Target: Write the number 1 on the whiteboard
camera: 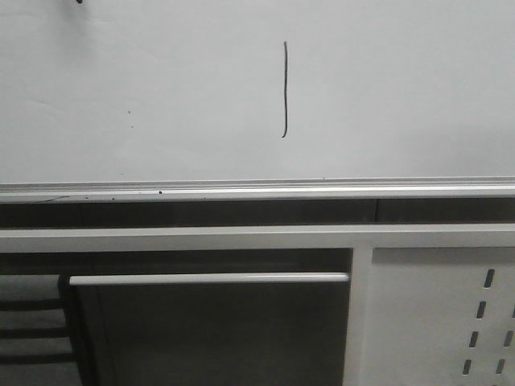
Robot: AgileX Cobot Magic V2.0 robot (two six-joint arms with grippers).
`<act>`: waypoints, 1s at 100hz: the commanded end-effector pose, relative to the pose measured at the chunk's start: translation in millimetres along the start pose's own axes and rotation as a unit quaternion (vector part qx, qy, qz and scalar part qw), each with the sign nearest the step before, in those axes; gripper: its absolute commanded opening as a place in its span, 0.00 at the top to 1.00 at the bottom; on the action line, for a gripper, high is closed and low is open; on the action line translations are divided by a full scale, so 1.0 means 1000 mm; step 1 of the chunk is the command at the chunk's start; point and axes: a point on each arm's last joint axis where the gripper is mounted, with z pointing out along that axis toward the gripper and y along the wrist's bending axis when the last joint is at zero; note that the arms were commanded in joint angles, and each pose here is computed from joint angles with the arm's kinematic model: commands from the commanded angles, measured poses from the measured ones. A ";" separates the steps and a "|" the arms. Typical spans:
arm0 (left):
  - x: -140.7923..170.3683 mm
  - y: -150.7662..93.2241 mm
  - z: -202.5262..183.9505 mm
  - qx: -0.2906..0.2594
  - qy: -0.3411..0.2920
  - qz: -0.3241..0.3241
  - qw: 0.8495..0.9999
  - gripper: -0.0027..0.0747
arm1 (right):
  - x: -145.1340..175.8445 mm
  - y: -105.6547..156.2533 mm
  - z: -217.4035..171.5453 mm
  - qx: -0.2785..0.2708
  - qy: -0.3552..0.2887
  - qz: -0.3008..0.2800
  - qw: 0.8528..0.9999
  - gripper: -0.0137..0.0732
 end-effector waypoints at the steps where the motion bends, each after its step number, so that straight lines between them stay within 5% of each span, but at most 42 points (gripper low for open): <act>1: 0.007 0.001 0.000 -0.005 -0.022 -0.007 1.000 0.99 | -0.011 -0.002 -0.001 0.015 -0.031 0.006 0.999 0.92; 76: 0.006 0.001 0.000 -0.006 -0.025 -0.007 1.000 0.99 | -0.011 -0.002 -0.001 0.017 -0.033 0.006 0.999 0.92; 100: 0.006 0.001 0.000 -0.006 -0.025 -0.007 1.000 0.99 | -0.004 -0.028 0.003 0.148 -0.053 -0.039 0.987 0.92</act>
